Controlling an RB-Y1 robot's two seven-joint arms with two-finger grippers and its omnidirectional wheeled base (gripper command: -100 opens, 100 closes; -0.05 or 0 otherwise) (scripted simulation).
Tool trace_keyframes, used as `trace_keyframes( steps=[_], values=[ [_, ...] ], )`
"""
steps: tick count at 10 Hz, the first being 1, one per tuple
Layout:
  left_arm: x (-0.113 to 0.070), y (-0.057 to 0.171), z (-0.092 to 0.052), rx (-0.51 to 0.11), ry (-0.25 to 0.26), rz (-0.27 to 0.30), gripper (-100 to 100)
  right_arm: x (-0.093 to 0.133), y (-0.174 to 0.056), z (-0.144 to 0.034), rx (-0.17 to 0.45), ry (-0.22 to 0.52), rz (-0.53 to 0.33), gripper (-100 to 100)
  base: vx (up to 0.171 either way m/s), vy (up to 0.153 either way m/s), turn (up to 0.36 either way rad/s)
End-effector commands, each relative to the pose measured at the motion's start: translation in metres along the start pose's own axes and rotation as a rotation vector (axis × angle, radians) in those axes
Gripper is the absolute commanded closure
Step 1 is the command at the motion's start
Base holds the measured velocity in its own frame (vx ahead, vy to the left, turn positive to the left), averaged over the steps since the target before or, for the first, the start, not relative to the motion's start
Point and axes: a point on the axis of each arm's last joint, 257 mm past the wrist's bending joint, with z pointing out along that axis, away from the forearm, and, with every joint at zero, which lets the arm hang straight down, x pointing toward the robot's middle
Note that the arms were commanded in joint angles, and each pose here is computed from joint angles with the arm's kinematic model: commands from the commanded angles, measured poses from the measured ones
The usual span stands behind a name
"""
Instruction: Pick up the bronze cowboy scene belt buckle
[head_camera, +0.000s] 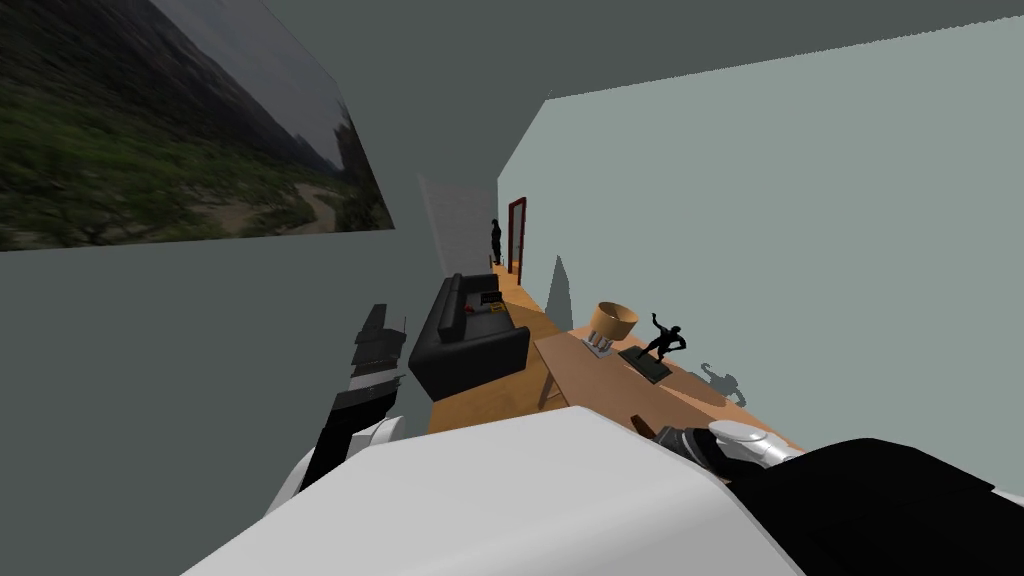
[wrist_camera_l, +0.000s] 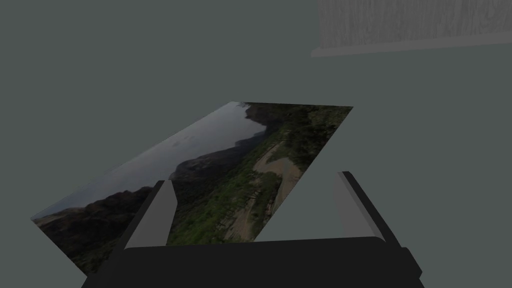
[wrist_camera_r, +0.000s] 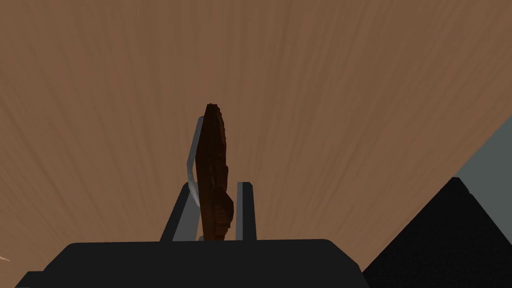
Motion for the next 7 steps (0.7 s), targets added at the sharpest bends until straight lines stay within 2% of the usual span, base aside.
trace_keyframes(
  steps=[1,6,7],
  values=[
    [0.0,0.0,0.0,0.0,0.0,0.0,0,0.004,-0.004,-0.003,0.001,0.005,0.004,100,-0.002,0.034,0.006],
    [0.0,0.0,0.0,0.0,0.0,0.0,0,0.01,-0.013,-0.01,-0.004,0.006,0.019,100,-0.003,0.034,0.012],
    [0.0,0.0,0.0,0.0,0.0,0.0,0,0.011,-0.013,-0.01,-0.005,0.006,0.019,0,0.0,0.0,0.0]
  ],
)
